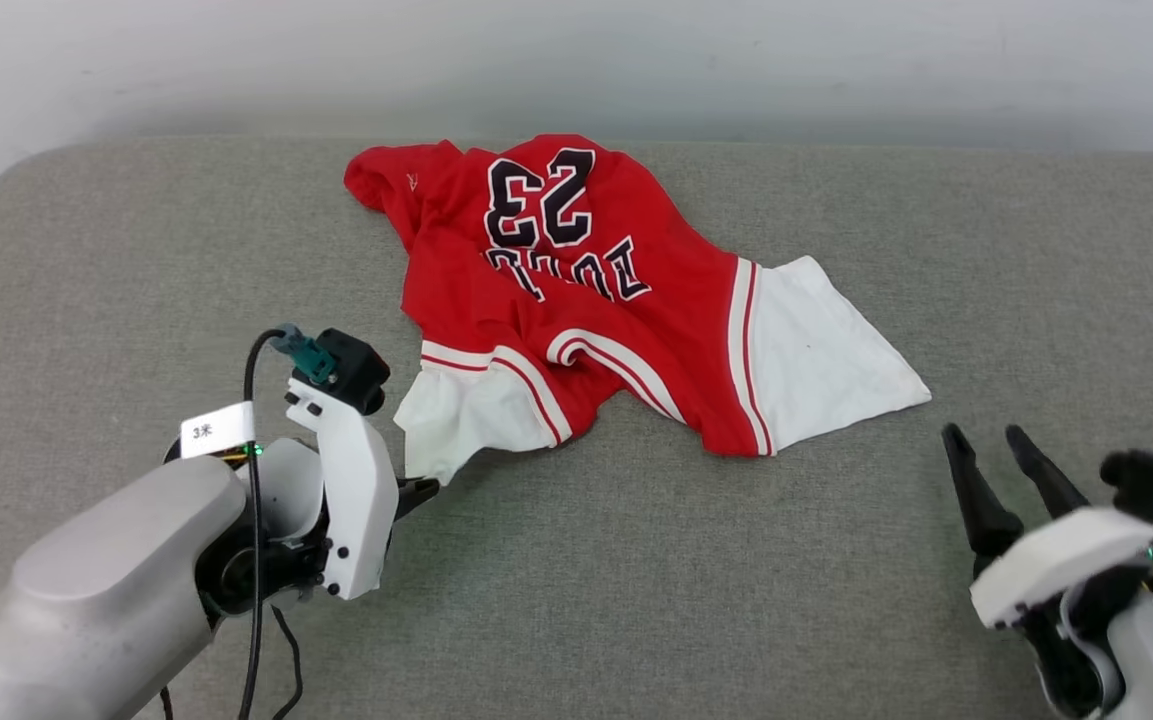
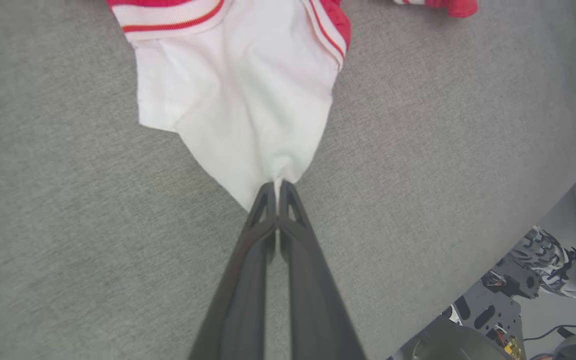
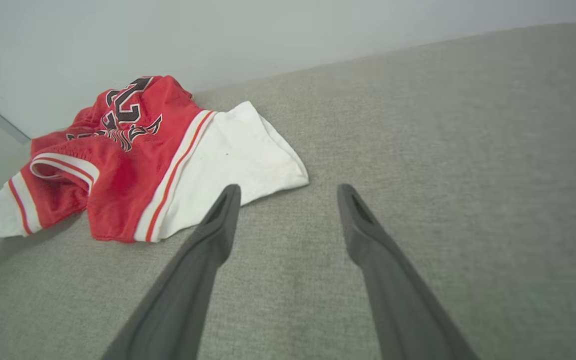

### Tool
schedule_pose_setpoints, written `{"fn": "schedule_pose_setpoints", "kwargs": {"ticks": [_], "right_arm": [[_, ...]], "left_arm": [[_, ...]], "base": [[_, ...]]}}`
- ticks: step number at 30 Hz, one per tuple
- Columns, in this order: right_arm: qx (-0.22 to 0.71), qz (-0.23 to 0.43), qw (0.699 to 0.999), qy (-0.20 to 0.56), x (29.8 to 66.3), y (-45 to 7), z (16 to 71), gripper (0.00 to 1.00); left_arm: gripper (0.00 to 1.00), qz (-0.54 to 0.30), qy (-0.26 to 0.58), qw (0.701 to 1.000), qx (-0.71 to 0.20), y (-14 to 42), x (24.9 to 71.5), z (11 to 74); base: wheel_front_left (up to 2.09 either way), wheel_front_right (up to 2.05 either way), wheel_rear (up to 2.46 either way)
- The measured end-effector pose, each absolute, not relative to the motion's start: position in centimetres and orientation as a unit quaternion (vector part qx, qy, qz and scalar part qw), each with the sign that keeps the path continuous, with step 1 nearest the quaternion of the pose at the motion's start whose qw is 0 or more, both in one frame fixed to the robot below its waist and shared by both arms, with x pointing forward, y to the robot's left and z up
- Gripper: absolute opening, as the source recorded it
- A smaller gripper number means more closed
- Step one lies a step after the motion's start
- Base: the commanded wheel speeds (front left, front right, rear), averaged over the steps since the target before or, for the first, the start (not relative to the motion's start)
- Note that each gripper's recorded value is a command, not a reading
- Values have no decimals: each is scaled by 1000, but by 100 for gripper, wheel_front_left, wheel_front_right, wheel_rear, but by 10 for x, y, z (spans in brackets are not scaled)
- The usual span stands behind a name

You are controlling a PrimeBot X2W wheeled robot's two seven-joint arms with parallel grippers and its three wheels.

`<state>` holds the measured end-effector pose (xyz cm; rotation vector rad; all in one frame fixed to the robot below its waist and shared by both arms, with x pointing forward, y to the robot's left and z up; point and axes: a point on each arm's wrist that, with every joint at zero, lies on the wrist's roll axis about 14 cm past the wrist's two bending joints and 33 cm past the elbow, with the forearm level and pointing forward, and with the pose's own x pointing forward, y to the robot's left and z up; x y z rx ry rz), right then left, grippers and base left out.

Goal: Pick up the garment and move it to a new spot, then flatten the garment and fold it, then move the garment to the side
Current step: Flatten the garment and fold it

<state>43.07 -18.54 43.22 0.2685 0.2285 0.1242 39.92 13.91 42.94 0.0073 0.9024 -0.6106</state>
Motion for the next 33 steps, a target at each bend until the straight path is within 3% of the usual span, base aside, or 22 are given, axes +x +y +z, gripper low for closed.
{"fn": "schedule_pose_setpoints", "kwargs": {"ticks": [7,18,33], "right_arm": [[122,91,963,223,449,-172,412,100],[118,68,931,337,471,-175,391,100],[77,73,904,414,490,-150,364,100]], "left_arm": [[0,-288,400,870,-2,143,392,451],[0,-261,384,885,-22,156,379,462],[0,-241,397,884,-46,164,375,449]], "base": [[0,0,0],[0,0,0],[0,0,0]]}}
